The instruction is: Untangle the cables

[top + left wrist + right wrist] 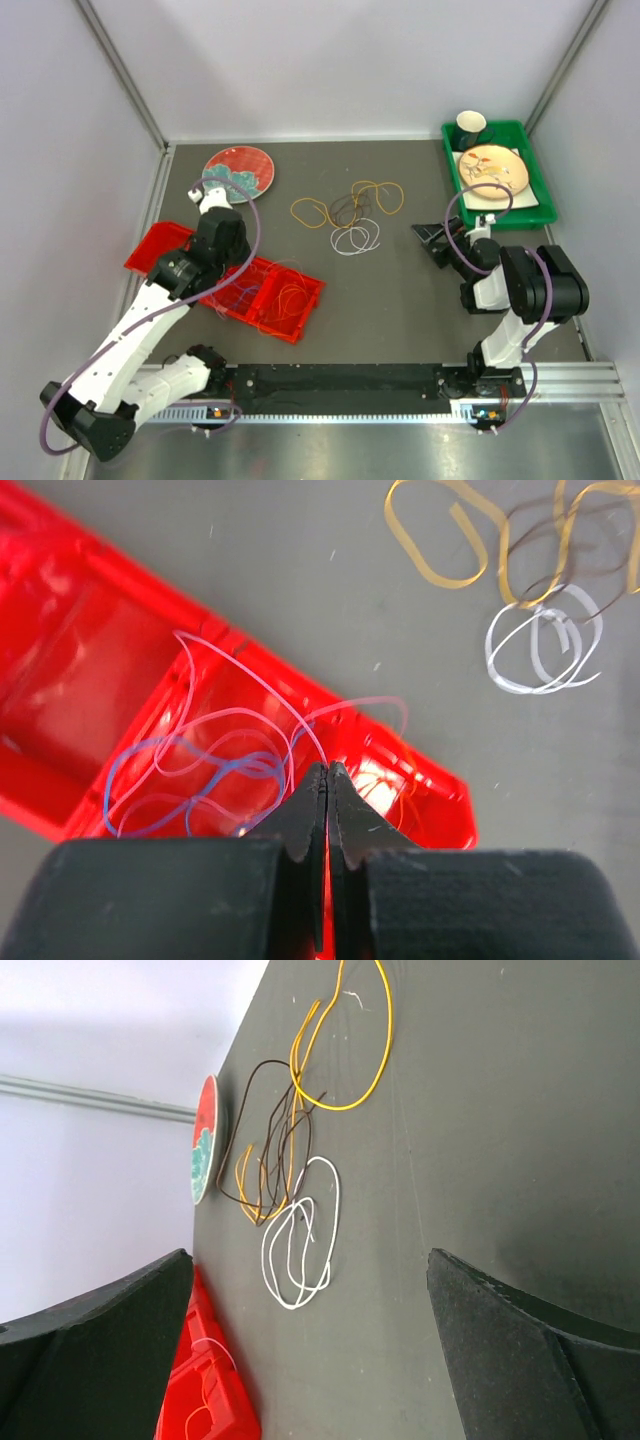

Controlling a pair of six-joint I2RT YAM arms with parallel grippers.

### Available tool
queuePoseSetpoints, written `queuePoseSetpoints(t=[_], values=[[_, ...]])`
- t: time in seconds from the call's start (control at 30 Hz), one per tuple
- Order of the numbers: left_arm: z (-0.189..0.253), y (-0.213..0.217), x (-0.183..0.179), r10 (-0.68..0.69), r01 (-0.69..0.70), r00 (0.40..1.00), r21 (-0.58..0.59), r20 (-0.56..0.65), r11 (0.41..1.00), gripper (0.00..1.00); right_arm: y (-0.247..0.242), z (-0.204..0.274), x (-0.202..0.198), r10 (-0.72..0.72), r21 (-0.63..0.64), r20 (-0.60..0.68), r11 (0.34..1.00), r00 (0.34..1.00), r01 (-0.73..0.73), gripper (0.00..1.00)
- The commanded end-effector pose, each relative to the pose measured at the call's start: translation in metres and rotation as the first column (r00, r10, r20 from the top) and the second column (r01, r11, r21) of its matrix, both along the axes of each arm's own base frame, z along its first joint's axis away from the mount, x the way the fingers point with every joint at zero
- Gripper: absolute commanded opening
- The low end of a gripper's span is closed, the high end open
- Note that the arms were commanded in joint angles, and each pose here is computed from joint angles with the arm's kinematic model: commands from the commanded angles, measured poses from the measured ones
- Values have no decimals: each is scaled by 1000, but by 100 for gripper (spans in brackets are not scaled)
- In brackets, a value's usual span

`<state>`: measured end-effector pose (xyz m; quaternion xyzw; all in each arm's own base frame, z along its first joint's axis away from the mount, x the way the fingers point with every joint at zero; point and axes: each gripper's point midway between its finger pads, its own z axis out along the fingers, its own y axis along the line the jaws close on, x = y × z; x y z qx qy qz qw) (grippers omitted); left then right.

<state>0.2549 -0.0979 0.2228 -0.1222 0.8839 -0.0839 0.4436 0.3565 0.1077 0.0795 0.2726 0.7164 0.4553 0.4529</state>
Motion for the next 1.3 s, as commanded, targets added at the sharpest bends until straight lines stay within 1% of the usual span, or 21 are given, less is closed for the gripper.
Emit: queuePoseSetpoints(t=[0.0, 0.2, 0.37, 0.43, 0.47, 0.63, 0.77, 0.9, 0.93, 0.97, 1.0, 1.07, 1.1, 1.13, 1.17, 1.2, 1.23, 1.27], values=[[-13, -2, -13, 30, -33, 998, -73, -47, 997, 0, -2, 17, 7, 2, 5, 77, 1000, 997, -2, 99], [-35, 0, -18, 71, -80, 992, -87, -102, 993, 0, -1, 17, 6, 3, 5, 77, 1000, 997, -4, 99], [-56, -7, -20, 65, -84, 984, -115, -168, 990, 0, -2, 17, 6, 2, 7, 76, 1000, 997, -2, 99], [-64, -5, -18, 78, -100, 979, -106, -190, 989, 0, -10, 17, 8, -20, 7, 78, 1000, 997, 19, 99], [-70, -5, -19, 68, -90, 975, -98, -210, 991, 0, -10, 17, 8, -20, 7, 76, 1000, 997, 19, 99], [-87, 6, -17, 102, -125, 959, -73, -264, 989, 0, -10, 17, 9, -20, 8, 77, 1000, 997, 20, 99], [-104, 14, -18, 105, -119, 941, -22, -323, 993, 0, -11, 17, 9, -21, 14, 81, 1000, 997, 20, 99], [-111, 17, -20, 100, -106, 922, 4, -373, 994, 0, -12, 17, 8, -22, 27, 80, 999, 997, 20, 99], [-111, 16, -22, 89, -95, 919, 3, -383, 995, 2, -12, 16, 8, -22, 26, 79, 999, 997, 20, 99], [-109, 15, -21, 71, -73, 920, 9, -386, 997, 7, -12, 17, 9, -22, 29, 84, 999, 996, 20, 99], [-105, 15, -21, 65, -66, 920, 10, -387, 998, 19, -13, 17, 8, -24, 32, 84, 999, 996, 22, 99], [-92, 15, -21, 50, -47, 921, 17, -386, 999, 35, -14, 16, 9, -27, 36, 81, 999, 996, 24, 99], [-87, 15, -21, 47, -42, 923, 21, -383, 999, 52, -13, 16, 8, -24, 38, 83, 999, 996, 21, 99], [-76, 18, -21, 57, -51, 927, 26, -370, 998, 59, -13, 16, 9, -25, 38, 82, 999, 996, 22, 99], [-71, 19, -22, 55, -50, 931, 25, -361, 998, 64, -13, 16, 8, -24, 39, 82, 999, 996, 21, 99], [-63, 19, -21, 50, -44, 937, 25, -346, 999, 73, -13, 16, 8, -24, 39, 82, 999, 996, 21, 99], [-57, 22, -23, 51, -44, 944, 29, -325, 999, 77, -13, 17, 8, -26, 39, 84, 999, 996, 22, 99], [-53, 23, -24, 49, -41, 946, 31, -319, 999, 82, -13, 17, 8, -26, 41, 83, 999, 996, 23, 99]])
